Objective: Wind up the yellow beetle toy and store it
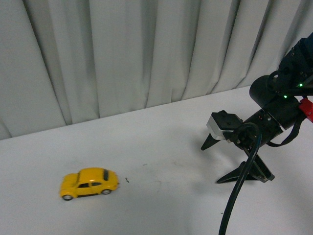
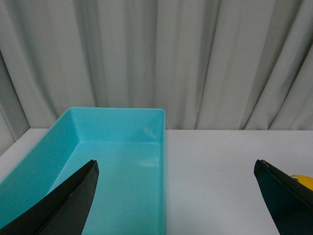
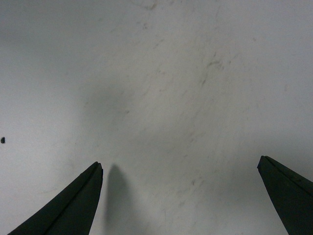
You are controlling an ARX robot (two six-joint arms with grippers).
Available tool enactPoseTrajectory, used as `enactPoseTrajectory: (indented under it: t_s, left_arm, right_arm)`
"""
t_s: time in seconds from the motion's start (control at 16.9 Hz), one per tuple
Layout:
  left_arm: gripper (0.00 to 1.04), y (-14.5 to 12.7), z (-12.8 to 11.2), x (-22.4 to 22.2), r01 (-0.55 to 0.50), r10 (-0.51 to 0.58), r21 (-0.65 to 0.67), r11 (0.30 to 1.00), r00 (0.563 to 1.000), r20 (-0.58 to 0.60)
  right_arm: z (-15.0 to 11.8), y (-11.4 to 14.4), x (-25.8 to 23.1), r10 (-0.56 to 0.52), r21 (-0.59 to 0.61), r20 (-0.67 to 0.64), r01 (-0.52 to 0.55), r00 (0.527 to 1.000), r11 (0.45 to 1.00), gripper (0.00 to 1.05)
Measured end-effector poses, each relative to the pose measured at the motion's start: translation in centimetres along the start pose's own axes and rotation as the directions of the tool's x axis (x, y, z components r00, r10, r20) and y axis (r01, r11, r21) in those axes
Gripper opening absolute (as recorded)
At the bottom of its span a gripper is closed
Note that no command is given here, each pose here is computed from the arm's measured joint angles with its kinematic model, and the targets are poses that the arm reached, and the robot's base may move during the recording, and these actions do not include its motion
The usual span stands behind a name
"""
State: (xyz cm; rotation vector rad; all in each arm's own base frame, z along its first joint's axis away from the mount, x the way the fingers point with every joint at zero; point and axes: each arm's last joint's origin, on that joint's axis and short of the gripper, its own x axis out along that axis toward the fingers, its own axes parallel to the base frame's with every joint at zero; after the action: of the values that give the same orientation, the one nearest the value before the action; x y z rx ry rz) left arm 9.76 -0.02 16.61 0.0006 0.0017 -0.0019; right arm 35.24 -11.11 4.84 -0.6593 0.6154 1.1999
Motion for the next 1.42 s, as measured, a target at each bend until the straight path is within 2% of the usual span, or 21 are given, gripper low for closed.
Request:
enactPoseTrajectory:
  t_s: [0.12, 0.42, 0.65, 0.77, 0.89, 0.95, 1.01, 1.07, 1.13, 1.19, 1.25, 1.3, 1.36, 1.42]
  left_arm:
    - [0.98, 0.0, 0.0, 0.0, 0.000, 0.000, 0.000, 1.000, 1.000, 0.000]
    - [0.98, 0.0, 0.0, 0.0, 0.000, 0.000, 0.000, 1.000, 1.000, 0.000]
    - [0.98, 0.0, 0.0, 0.0, 0.000, 0.000, 0.000, 1.000, 1.000, 0.000]
    - [0.98, 0.0, 0.0, 0.0, 0.000, 0.000, 0.000, 1.000, 1.000, 0.000]
    - [0.98, 0.0, 0.0, 0.0, 0.000, 0.000, 0.000, 1.000, 1.000, 0.000]
    - [0.98, 0.0, 0.0, 0.0, 0.000, 0.000, 0.000, 1.000, 1.000, 0.000]
    - [0.98, 0.0, 0.0, 0.0, -0.001, 0.001, 0.000, 1.000, 1.000, -0.001]
    - [0.98, 0.0, 0.0, 0.0, 0.001, -0.001, 0.000, 1.000, 1.000, 0.000]
    - [0.98, 0.0, 0.0, 0.0, -0.003, 0.003, 0.000, 1.000, 1.000, -0.001]
    - [0.98, 0.0, 0.0, 0.0, -0.002, 0.002, 0.000, 1.000, 1.000, 0.000]
    - [0.98, 0.0, 0.0, 0.0, -0.002, 0.002, 0.000, 1.000, 1.000, 0.000]
    - [0.98, 0.0, 0.0, 0.0, 0.000, 0.000, 0.000, 1.000, 1.000, 0.000]
    - [0.98, 0.0, 0.0, 0.0, 0.000, 0.000, 0.000, 1.000, 1.000, 0.000]
    - [0.98, 0.0, 0.0, 0.0, -0.003, 0.003, 0.000, 1.000, 1.000, 0.000]
  right_arm:
    - [0.7, 0.2, -0.1, -0.002, -0.013, 0.015, 0.002, 1.000, 1.000, 0.98]
    - [6.0, 0.4, -2.3, -0.030, -0.118, 0.113, 0.043, 0.993, 0.992, 0.98]
    - [12.0, 0.6, -7.5, -0.120, -0.247, 0.237, 0.179, 0.964, 0.952, 0.98]
    - [15.2, 1.4, -10.1, -0.159, -0.329, 0.300, 0.258, 0.941, 0.909, 0.98]
    - [17.0, 2.4, -11.7, -0.184, -0.362, 0.330, 0.305, 0.926, 0.881, 0.98]
    - [18.1, 3.6, -11.1, -0.470, -0.415, 0.173, 0.497, 0.866, 0.763, 0.87]
    - [18.4, 6.2, -10.1, -0.663, -0.277, 0.102, 0.661, 0.742, 0.698, 0.76]
    - [18.4, 8.2, -9.7, -0.785, -0.102, 0.083, 0.789, 0.614, 0.606, 0.66]
    - [18.2, 9.6, -10.1, -0.882, 0.074, 0.073, 0.879, 0.466, 0.470, 0.57]
    - [18.2, 10.4, -10.6, -0.932, 0.248, 0.074, 0.898, 0.355, 0.362, 0.50]
    - [18.0, 11.9, -10.9, -0.968, 0.492, 0.092, 0.834, 0.234, 0.249, 0.36]
    - [17.1, 13.7, -9.8, -0.967, 0.647, 0.080, 0.725, 0.243, 0.236, 0.18]
    - [16.4, 15.0, -9.0, -0.961, 0.696, 0.072, 0.677, 0.267, 0.240, 0.02]
    - [16.8, 16.0, -8.5, -0.965, 0.715, 0.072, 0.661, 0.253, 0.227, 0.02]
